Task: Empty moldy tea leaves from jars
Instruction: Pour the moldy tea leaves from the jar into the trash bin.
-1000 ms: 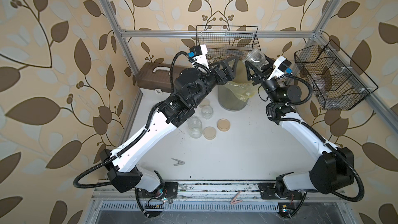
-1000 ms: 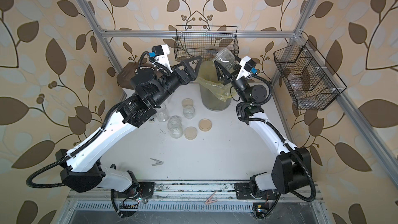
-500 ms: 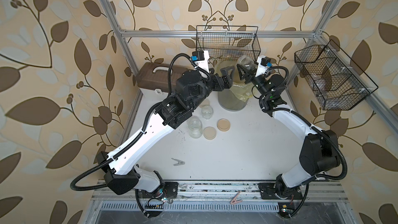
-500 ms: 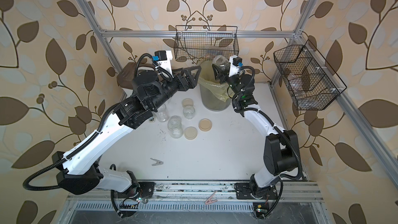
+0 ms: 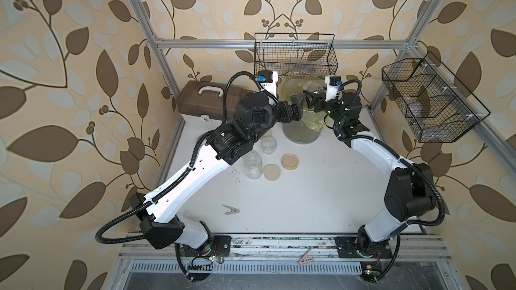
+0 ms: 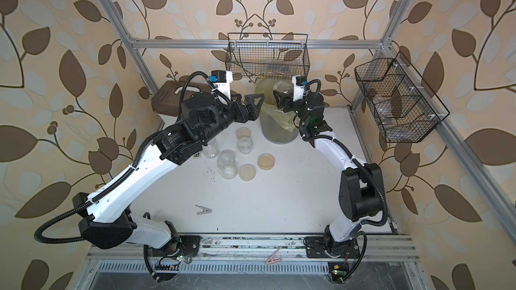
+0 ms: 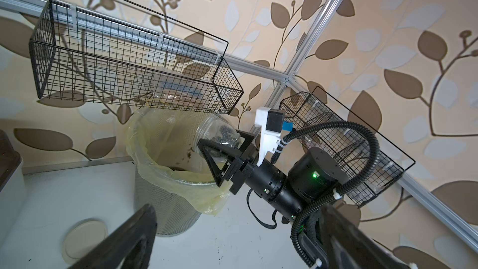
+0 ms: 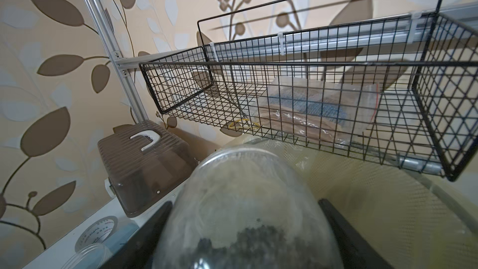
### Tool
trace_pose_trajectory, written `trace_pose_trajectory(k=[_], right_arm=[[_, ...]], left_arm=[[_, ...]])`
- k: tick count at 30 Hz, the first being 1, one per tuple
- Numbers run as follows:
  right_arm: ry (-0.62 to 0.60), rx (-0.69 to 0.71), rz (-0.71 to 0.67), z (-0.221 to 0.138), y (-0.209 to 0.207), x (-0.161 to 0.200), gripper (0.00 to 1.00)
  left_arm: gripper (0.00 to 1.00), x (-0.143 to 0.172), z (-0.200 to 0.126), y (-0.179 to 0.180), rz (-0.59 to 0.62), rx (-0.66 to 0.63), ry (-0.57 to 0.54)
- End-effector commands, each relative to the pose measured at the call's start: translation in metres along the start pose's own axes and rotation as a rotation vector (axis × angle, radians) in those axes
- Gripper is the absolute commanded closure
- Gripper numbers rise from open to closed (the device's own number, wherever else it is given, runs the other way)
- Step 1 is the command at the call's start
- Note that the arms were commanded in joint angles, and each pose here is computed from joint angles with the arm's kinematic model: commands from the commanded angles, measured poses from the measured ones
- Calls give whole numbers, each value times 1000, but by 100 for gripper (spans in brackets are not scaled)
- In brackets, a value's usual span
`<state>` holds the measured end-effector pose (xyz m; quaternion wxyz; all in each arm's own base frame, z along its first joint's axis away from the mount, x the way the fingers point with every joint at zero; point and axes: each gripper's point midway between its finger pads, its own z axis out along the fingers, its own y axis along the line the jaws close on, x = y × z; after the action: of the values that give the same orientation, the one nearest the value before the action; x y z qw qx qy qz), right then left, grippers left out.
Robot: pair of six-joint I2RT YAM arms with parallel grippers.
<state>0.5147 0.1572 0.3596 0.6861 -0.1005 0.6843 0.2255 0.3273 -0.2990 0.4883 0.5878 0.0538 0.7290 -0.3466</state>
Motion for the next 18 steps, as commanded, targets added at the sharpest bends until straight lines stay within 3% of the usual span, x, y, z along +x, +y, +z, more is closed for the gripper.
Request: trace_pose_trajectory(k=[1,18], right_arm=[[-73,-18,-15,1,4,-29,54],[-209,-41,-18,-28,19,-87,54]], left_arm=[[1,-21,-10,-12,12,36,-44],[1,-4,8,-18,72,55,18]])
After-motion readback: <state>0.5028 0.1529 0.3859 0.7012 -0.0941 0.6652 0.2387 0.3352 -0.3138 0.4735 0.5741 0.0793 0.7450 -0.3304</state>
